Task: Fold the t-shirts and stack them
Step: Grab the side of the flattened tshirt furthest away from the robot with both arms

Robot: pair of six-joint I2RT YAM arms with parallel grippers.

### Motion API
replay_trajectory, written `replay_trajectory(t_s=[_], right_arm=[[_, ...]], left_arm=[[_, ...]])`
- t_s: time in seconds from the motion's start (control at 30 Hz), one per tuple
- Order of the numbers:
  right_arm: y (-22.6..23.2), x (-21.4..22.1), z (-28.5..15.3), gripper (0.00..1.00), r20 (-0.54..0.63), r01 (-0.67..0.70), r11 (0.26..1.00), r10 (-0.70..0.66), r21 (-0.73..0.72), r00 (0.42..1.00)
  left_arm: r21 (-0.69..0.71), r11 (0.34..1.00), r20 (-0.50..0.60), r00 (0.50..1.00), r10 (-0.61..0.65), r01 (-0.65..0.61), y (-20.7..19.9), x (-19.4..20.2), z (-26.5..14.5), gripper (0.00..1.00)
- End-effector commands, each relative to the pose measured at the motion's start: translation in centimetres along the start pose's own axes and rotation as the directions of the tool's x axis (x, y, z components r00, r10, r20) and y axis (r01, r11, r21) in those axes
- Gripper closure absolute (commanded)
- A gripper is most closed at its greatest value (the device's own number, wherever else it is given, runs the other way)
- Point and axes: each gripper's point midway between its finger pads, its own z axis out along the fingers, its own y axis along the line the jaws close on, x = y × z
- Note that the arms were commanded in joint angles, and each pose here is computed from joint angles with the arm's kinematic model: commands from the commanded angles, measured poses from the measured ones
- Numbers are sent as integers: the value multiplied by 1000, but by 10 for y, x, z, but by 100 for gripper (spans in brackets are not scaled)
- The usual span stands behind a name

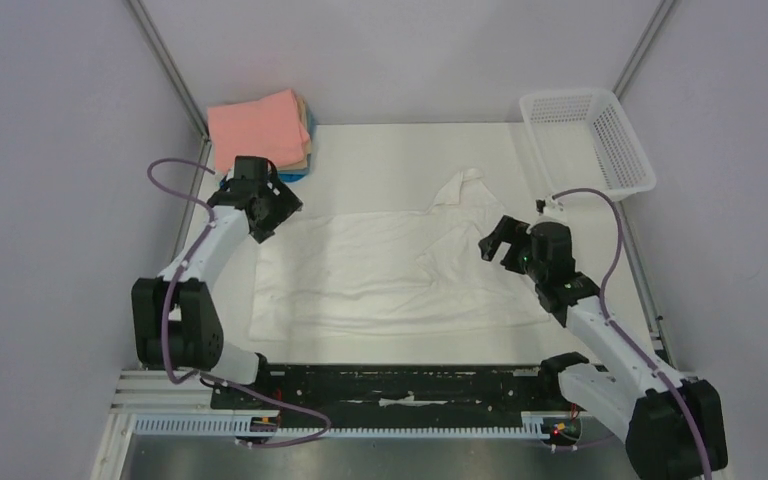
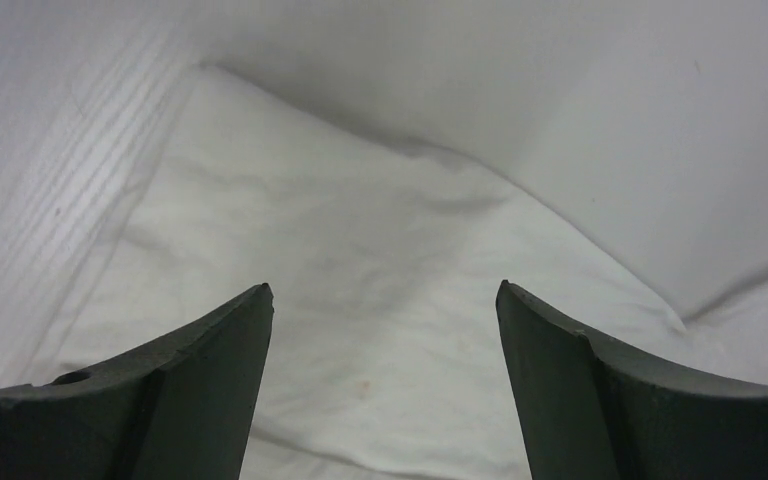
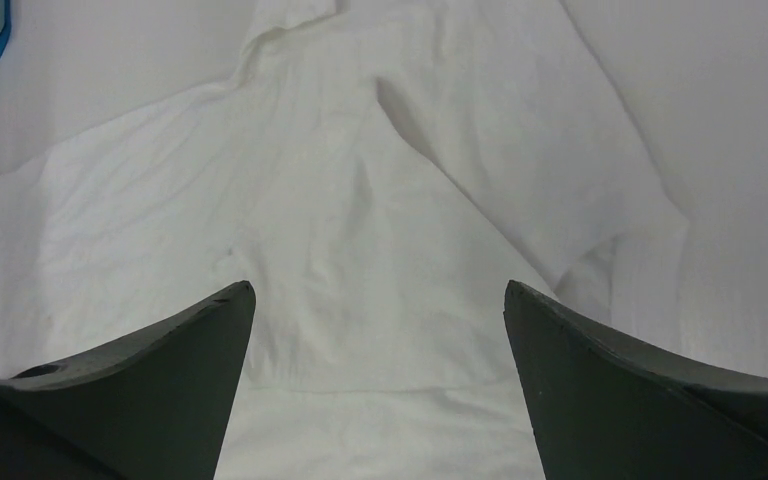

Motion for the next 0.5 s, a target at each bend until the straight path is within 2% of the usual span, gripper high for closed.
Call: replay_trajectory(t_s=[0.0,0.07,0.2,0.33,0.47], right_arm=[[48,-67,23,2,168,95,994,-85,-53,982],[57,-75,34,2,185,109,992,-95,-64,978],[59,-74,55,2,169,145,988,-134,-55,977],[56,-70,71,2,135,175,984,-169,-33,976],[63,-65,80,2,117,188,980,-179,-71,977]], left_arm=[[-146,988,84,994,65,-52,11,-54,36,12],[-164,984,38,996,81,-74,13,-58,57,12],[-216,975,-50,998,32,-42,41,-60,90,12],[-197,979,-136,991,21,-48,52,-50,110,16],[-189,980,-194,981,25,-62,59,-44,124,20]])
